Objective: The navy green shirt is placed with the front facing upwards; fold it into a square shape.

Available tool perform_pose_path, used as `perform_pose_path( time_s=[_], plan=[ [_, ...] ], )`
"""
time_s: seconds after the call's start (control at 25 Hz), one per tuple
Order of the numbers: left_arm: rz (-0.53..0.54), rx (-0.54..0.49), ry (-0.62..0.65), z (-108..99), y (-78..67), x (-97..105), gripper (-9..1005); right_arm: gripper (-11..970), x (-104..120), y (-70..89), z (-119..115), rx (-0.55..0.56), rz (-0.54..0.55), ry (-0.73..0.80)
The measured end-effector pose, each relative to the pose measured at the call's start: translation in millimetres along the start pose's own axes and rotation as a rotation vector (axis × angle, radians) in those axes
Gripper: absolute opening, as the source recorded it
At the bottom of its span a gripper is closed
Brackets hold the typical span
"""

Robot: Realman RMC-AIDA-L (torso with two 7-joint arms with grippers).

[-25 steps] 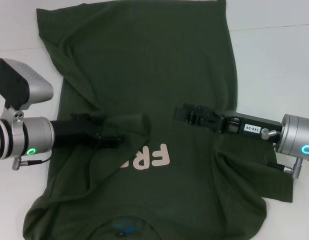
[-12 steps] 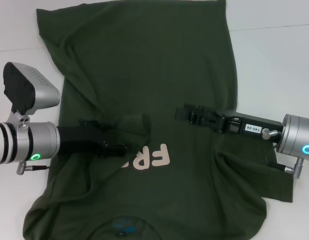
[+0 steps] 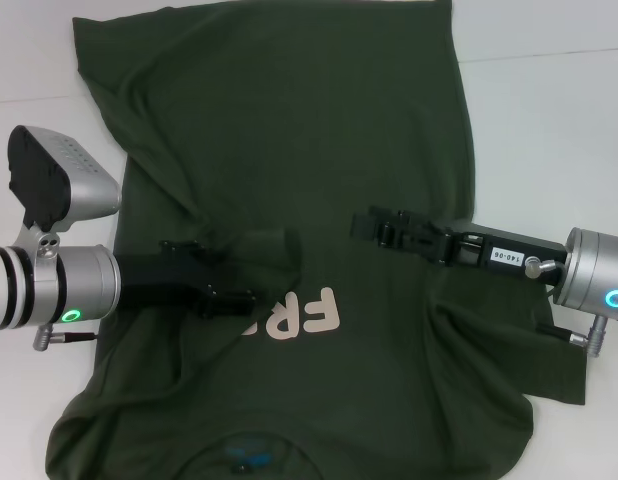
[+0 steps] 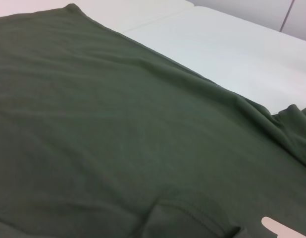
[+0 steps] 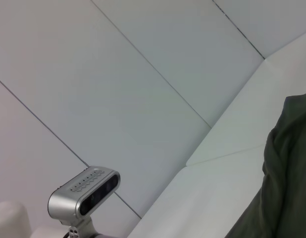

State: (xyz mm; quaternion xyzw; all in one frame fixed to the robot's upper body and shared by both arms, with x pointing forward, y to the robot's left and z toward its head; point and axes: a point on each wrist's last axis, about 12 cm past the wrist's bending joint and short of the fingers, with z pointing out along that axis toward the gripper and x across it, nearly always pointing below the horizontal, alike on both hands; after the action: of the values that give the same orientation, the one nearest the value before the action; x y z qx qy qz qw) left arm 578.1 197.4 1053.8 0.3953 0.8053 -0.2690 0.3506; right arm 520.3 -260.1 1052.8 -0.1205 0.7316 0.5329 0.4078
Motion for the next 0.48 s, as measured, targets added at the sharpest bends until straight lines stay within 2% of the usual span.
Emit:
perform_pose_path(
  time_s=[0.48],
  plan=[
    [-0.007,-0.012,-0.005,-1.3,1.5,1.0,860,745,0.3,0.2,-0.3,-0.001,0.002,0.000]
  ],
)
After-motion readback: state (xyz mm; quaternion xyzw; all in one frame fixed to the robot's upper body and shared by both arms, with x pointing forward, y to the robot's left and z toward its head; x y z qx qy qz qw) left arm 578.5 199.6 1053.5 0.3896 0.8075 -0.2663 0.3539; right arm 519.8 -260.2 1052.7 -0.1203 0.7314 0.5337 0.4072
